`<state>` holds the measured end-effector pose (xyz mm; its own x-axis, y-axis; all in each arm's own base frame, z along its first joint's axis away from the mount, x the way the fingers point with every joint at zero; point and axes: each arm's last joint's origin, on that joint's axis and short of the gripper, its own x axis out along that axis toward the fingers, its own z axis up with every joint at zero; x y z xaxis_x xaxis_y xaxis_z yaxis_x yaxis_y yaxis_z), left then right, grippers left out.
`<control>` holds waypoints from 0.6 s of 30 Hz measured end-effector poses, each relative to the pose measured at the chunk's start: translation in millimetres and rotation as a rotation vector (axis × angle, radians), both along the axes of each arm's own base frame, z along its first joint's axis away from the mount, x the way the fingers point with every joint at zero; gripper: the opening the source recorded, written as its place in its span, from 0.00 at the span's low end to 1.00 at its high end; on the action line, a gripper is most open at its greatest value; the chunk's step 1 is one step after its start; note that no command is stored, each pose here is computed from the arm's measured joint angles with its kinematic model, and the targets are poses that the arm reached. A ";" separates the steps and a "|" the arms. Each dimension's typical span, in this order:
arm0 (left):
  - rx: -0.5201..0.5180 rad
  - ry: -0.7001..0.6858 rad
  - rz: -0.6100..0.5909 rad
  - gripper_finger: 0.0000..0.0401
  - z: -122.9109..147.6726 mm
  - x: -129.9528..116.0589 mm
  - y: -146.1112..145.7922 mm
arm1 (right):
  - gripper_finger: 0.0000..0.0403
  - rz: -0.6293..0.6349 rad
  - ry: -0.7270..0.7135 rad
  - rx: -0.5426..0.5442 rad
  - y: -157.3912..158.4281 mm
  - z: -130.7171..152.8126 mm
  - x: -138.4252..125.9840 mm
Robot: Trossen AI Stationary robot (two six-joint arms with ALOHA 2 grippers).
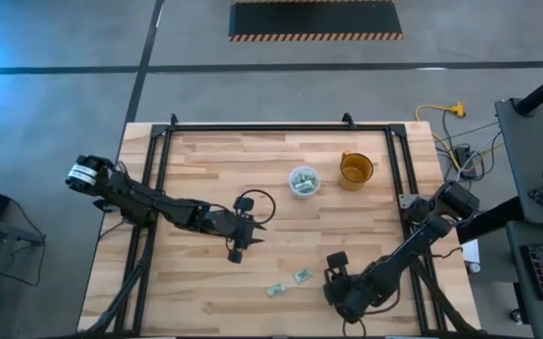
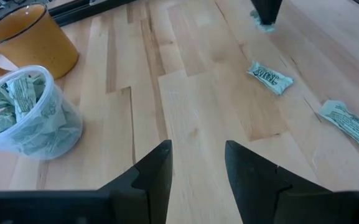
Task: Pick and place Stevia / Truvia into bins
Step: Put the bottom right green stevia packet into the transparent bin
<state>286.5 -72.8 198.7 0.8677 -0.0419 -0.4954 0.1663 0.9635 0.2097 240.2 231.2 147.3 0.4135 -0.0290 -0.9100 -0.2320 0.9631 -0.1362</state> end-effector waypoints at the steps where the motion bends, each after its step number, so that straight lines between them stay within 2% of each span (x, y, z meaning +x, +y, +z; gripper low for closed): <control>1: 0.000 0.001 0.000 0.33 -0.1 -0.1 0.0 | 0.02 0.016 -0.012 -0.023 2.1 2.7 -0.4; 4: 0.000 0.001 0.000 0.33 -0.2 -0.1 0.1 | 0.02 0.051 -0.082 -0.111 8.2 13.6 0.5; 10: 0.000 0.001 0.000 0.33 -0.2 -0.1 0.1 | 0.02 0.117 -0.254 -0.358 12.9 33.0 6.3; 14: 0.000 0.001 0.000 0.33 -0.2 -0.1 0.1 | 0.02 0.155 -0.232 -0.440 2.3 38.8 15.8; 18: 0.000 0.001 0.000 0.33 -0.2 -0.1 0.0 | 0.02 0.115 -0.208 -0.479 -24.8 48.6 32.2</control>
